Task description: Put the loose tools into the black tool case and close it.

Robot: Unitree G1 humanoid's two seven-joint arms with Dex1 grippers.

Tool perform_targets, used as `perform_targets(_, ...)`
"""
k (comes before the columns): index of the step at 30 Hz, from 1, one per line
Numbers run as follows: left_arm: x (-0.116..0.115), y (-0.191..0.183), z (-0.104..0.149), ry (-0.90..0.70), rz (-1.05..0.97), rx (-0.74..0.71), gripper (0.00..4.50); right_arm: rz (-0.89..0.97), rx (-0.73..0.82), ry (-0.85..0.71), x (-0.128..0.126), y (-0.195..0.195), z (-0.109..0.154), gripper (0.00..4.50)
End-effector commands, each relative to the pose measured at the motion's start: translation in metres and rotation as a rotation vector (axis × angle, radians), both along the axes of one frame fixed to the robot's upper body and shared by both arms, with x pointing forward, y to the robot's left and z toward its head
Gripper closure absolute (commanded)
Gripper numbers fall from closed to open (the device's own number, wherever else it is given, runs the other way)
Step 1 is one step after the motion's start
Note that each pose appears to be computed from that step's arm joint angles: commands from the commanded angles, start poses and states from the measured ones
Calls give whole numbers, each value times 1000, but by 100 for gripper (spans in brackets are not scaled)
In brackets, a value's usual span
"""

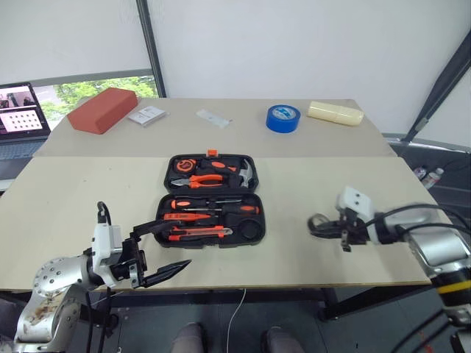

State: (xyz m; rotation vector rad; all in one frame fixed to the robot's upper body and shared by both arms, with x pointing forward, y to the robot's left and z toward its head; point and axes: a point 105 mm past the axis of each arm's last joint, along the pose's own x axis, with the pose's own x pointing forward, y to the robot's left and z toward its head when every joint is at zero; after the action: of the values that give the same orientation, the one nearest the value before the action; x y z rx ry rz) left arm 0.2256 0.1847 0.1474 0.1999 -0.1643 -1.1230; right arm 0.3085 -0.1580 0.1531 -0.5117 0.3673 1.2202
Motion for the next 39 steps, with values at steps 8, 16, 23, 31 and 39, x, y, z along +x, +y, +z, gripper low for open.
perform_targets(8, -5, 4, 5, -47, 61, -25, 0, 220, -82, 73, -4, 86, -9, 448)
perform_targets(16, -9, 7, 5, -42, 97, -17, 0, 204, -129, 60, 11, 100, -18, 448)
perform_targets(23, -9, 4, 5, -40, 99, -17, 0, 241, -182, 75, 15, 108, -19, 448)
perform_targets(31, -7, 11, 7, -36, 124, 4, 0, 301, -242, 113, 9, 102, -13, 246)
perform_targets(39, 13, 39, 12, 17, 281, -14, 0, 365, -41, 87, 14, 106, 42, 8)
